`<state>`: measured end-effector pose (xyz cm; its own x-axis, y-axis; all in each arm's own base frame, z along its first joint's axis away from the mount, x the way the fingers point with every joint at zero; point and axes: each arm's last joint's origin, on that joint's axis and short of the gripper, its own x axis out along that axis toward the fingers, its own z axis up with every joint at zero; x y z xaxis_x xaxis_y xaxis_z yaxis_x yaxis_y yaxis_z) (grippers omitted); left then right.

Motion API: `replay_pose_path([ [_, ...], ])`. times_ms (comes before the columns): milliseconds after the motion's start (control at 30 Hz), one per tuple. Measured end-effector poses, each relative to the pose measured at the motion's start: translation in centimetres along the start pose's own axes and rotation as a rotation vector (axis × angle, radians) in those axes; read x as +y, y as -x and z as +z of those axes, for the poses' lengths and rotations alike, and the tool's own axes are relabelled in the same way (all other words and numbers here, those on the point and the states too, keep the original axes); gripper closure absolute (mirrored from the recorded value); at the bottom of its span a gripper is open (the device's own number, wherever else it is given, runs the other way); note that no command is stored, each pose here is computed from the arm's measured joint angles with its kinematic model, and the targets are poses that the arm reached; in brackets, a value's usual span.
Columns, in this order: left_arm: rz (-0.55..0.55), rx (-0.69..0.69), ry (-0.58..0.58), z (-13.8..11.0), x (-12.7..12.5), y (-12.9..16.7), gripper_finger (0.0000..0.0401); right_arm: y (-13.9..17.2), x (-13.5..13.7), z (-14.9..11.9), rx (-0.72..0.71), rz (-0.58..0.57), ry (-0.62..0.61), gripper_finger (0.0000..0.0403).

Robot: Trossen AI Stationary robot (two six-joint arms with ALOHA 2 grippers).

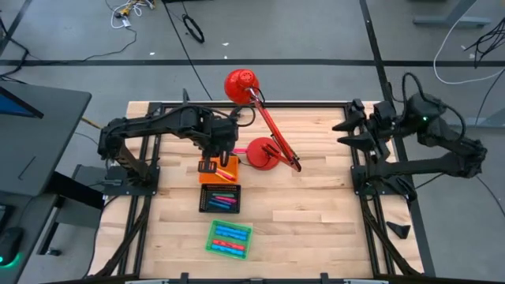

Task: Pick & Place Markers
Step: Put the pink pen into the orange bin

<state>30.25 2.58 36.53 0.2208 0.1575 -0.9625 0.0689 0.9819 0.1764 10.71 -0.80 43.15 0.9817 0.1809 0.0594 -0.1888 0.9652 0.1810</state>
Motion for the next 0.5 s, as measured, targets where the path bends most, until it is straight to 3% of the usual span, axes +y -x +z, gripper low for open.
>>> replay_pose_path([
  [233,-0.012,0.094,-0.011,-0.6,-0.5,-3.5,0.0366,1.5,-0.2,-3.7,-0.002,0.0,-0.024,0.0232],
  [500,-0.031,0.134,-0.017,-1.4,-1.4,-8.8,0.0366,3.2,-0.1,-5.9,-0.103,-0.011,-0.013,0.0232],
])
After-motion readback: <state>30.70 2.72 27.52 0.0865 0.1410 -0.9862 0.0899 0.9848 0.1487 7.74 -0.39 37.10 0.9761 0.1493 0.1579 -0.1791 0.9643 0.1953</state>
